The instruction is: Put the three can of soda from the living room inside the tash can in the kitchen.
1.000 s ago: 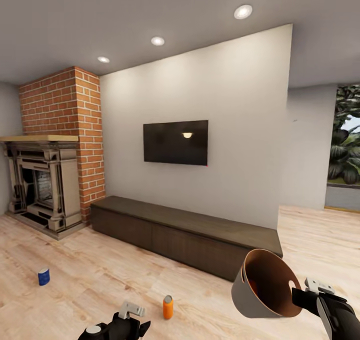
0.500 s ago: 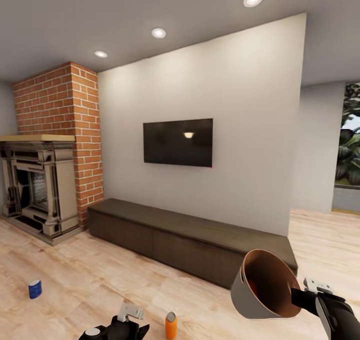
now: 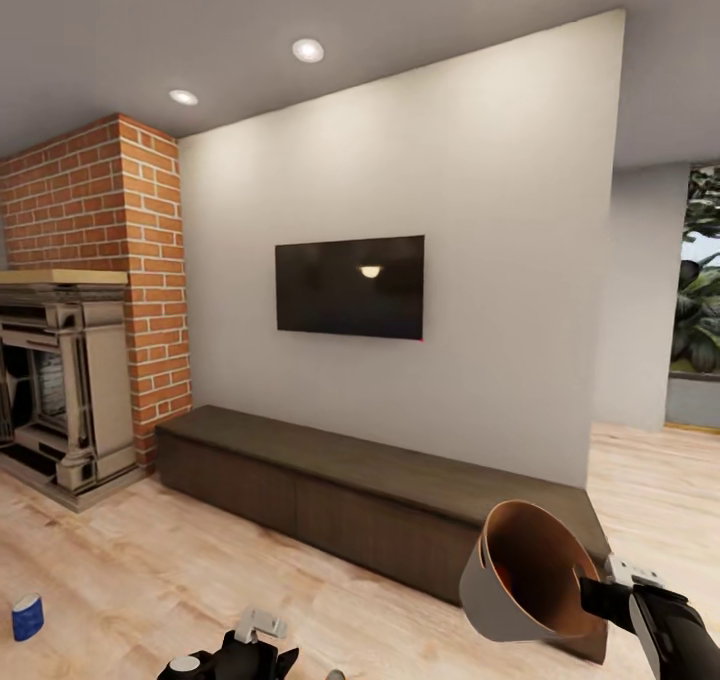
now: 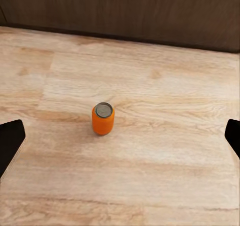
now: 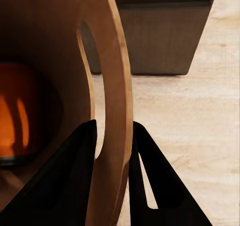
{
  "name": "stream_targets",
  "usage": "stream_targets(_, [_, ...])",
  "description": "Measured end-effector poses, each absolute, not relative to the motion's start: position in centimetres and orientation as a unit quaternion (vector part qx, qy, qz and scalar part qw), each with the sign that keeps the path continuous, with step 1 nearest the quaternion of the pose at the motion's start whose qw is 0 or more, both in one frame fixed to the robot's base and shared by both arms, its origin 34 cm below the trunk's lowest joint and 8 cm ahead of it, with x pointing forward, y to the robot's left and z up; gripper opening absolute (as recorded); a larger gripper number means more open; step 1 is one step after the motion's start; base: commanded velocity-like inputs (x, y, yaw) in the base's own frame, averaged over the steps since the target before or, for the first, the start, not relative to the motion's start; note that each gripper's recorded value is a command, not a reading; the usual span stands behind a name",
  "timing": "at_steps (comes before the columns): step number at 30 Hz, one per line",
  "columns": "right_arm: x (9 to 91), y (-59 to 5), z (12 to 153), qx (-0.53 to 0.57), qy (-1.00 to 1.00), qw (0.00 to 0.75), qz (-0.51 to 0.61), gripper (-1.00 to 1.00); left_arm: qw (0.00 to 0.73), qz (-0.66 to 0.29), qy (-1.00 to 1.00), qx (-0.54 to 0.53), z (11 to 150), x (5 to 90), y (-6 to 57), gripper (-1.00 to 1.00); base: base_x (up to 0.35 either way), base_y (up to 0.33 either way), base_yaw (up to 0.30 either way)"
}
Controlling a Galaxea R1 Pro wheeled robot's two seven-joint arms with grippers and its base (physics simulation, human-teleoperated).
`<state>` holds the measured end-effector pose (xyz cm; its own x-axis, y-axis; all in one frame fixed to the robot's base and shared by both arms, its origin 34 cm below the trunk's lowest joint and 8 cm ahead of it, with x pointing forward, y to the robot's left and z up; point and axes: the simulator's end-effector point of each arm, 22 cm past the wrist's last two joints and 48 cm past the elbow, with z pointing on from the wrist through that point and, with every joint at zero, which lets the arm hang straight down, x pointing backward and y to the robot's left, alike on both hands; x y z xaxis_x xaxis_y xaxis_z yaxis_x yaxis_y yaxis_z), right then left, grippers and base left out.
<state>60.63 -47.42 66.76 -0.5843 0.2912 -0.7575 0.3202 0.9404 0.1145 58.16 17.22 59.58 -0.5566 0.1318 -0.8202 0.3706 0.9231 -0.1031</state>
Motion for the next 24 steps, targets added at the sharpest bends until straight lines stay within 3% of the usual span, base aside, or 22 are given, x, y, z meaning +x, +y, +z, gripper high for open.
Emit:
stream_targets(10, [60.0,-47.1,65.7,0.176,0.9,0.398,-0.012,-1.0,0.446,-0.134,0.873,0.143,59.3,58.1,17.2,1.0,0.283,-0.004,0.024])
stream_targets(16, [59.2,-46.9,64.0,0.178,0.91,0.374,-0.009,-1.0,0.443,-0.135,0.875,0.143,59.0,58.0,17.2,1.0,0.028,-0.001,0.086])
stream_targets(24, [54.8,-47.4,58.0,0.191,0.94,0.281,-0.036,-1.0,0.439,-0.135,0.877,0.142,58.6,57.9,17.2,1.0,0.003,0.0,0.094])
